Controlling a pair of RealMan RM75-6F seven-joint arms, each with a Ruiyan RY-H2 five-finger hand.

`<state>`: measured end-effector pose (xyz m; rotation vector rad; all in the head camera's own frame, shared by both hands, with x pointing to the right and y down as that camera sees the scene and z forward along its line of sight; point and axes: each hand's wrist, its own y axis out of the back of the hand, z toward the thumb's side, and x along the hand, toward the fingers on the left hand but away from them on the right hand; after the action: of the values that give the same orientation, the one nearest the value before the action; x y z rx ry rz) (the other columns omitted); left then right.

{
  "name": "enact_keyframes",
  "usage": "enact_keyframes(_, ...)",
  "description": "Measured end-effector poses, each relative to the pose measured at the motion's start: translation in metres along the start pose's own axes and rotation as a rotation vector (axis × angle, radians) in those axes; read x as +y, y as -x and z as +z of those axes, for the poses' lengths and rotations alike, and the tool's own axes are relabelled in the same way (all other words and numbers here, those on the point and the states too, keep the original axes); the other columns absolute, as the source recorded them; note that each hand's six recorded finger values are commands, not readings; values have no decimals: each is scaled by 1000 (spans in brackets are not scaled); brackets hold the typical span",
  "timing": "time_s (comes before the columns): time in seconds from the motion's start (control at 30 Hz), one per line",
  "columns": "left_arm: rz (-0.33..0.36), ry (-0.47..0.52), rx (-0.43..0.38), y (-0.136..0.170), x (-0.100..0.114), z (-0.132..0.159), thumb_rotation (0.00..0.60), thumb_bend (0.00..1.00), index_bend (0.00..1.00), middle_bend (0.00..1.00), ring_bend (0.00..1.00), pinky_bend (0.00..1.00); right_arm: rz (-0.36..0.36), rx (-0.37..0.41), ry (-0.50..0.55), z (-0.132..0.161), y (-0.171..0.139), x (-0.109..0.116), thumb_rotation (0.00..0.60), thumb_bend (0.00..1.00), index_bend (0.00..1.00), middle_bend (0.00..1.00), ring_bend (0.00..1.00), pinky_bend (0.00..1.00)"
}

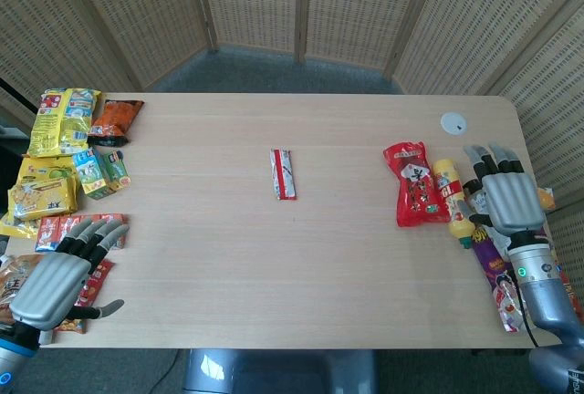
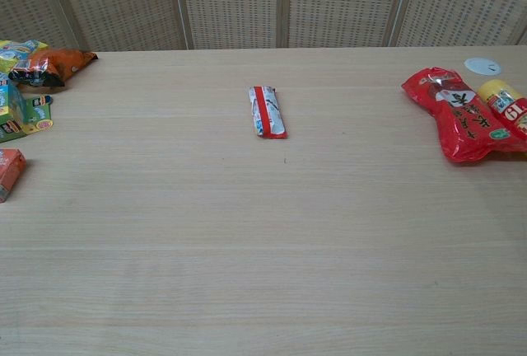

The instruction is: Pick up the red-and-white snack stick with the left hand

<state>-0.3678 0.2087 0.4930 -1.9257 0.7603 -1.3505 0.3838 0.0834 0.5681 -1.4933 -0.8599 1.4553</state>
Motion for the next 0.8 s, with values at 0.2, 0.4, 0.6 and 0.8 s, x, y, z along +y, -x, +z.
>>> enact_keyframes(0.2, -14, -4, -11, -3, -3, 0, 516, 194, 0, 0, 0, 0, -3, -3, 11, 0, -5, -1, 510, 320, 0, 0, 0, 0)
enact_keyframes(0.4, -48, -33, -43, -12, -6, 2, 517, 202, 0, 0, 0, 0, -5, -19, 28, -5, -11, -2, 519, 321, 0, 0, 0, 0)
enact_keyframes(0.6, -78, -115, -52, -27, -5, -3, 517, 213, 0, 0, 0, 0, 0, -45, 42, -12, -17, -7, 515, 323, 0, 0, 0, 0)
enact_keyframes(0.8, -106, -197, -87, -56, -9, -5, 516, 219, 0, 0, 0, 0, 9, -59, 41, -16, -16, -13, 513, 324, 0, 0, 0, 0)
